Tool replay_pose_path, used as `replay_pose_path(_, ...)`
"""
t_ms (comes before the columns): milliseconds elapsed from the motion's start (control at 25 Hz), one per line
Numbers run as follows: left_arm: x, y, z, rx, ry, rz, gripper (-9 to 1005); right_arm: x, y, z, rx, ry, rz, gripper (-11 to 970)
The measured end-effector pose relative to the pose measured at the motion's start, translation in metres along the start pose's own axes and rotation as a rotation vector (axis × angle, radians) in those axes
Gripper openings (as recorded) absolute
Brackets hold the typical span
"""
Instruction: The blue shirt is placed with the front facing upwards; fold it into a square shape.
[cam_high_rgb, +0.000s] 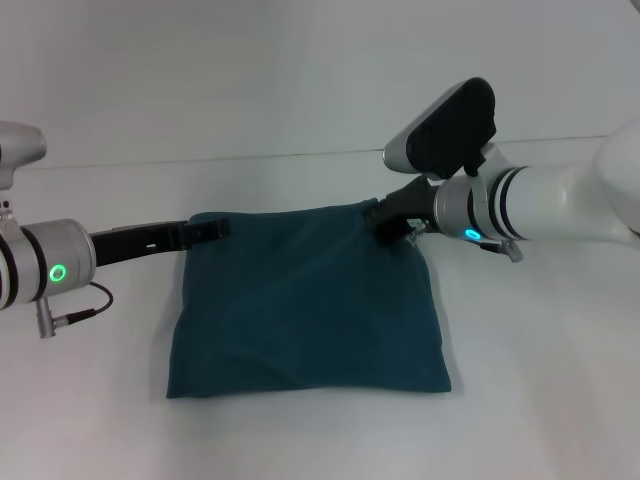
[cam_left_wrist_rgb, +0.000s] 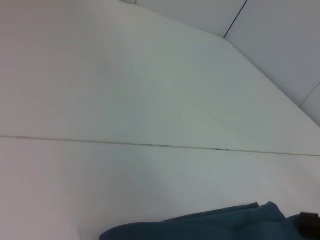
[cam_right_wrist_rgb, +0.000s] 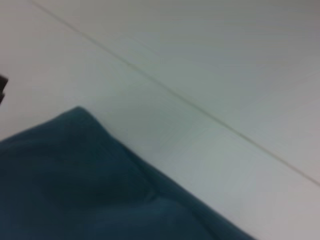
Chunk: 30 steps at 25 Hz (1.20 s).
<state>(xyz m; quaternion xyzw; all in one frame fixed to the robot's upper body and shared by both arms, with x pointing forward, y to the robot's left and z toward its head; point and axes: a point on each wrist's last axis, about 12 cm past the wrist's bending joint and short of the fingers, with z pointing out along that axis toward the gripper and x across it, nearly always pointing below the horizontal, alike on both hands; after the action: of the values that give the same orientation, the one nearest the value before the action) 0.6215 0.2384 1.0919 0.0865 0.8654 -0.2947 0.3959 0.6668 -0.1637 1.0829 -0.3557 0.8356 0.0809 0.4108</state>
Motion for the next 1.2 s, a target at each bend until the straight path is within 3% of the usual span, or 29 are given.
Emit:
replay_pose_path(280,0.001,0.001,-0.001,-0.003,0.0,-0.004,816,-0.007,-0.006,-0.007,-0.001,-0.065,0.042,17)
replay_pose_path(760,0.001,0.001,-0.001,-0.002,-0.001,-0.003,817,0.013,0.005,-0.003,-0.059,0.0,0.057,22)
replay_pose_path(1200,0.008,0.003,-0.005,0.008,0.013,-0.014,816,0.013,0.001,-0.009,-0.05,-0.033,0.063,26)
